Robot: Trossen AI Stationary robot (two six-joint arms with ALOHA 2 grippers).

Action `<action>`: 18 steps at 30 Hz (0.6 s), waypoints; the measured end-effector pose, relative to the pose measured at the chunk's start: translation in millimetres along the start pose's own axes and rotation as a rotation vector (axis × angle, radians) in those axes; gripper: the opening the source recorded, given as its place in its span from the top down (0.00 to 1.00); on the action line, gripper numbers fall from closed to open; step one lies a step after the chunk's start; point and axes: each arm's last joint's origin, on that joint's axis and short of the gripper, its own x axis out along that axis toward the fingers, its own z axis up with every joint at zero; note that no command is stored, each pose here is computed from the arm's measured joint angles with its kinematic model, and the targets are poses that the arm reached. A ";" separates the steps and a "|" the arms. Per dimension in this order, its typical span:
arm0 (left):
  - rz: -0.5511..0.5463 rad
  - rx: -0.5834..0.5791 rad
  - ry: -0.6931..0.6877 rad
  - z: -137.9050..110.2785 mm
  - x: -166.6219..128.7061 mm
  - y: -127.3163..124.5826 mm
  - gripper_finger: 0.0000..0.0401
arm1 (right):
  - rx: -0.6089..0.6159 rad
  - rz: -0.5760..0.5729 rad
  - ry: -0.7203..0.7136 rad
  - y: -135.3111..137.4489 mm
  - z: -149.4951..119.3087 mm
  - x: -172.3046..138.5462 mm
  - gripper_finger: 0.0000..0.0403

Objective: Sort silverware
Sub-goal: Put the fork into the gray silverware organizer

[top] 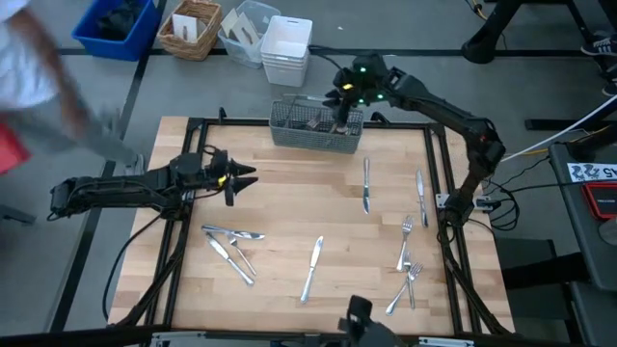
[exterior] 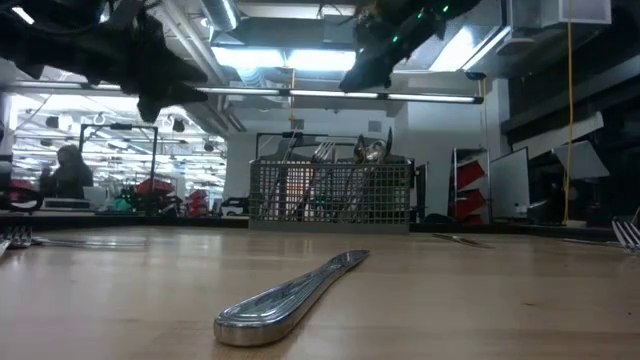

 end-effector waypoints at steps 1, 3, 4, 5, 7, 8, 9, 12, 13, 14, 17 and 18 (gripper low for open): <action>-0.021 0.014 -0.010 1.1 -0.1 -2.0 0.57 | -0.027 0.020 -0.004 4.1 2.1 -6.7 0.66; -0.069 0.048 -0.006 3.4 -0.7 -7.4 0.57 | -0.067 0.054 0.004 10.1 3.5 -20.9 0.66; -0.093 0.053 0.000 4.7 -1.2 -10.5 0.57 | -0.084 0.073 0.014 13.0 3.3 -26.9 0.66; -0.119 0.058 0.003 6.0 -1.3 -13.8 0.57 | -0.106 0.096 0.023 18.6 3.4 -31.2 0.66; -0.168 0.068 0.010 8.7 -1.7 -21.2 0.57 | -0.138 0.128 0.050 26.2 2.1 -39.2 0.66; -0.192 0.077 0.016 9.7 -1.6 -25.1 0.57 | -0.146 0.140 0.071 29.4 0.5 -42.8 0.66; -0.216 0.091 0.020 10.8 -1.6 -29.2 0.57 | -0.159 0.159 0.087 34.5 -0.3 -44.7 0.66; -0.282 0.109 0.055 12.3 -1.4 -41.6 0.57 | -0.172 0.204 0.148 46.8 -4.7 -47.0 0.66; -0.299 0.111 0.078 11.5 -1.1 -45.3 0.57 | -0.176 0.220 0.171 51.5 -6.4 -46.5 0.66; -0.313 0.106 0.111 9.9 -1.1 -48.7 0.57 | -0.181 0.236 0.194 55.5 -8.3 -46.0 0.66; -0.326 0.032 0.236 1.4 0.2 -55.8 0.57 | -0.197 0.278 0.256 67.7 -13.8 -44.9 0.66; -0.316 -0.012 0.285 -2.6 0.4 -56.8 0.57 | -0.199 0.293 0.274 71.8 -15.5 -44.5 0.66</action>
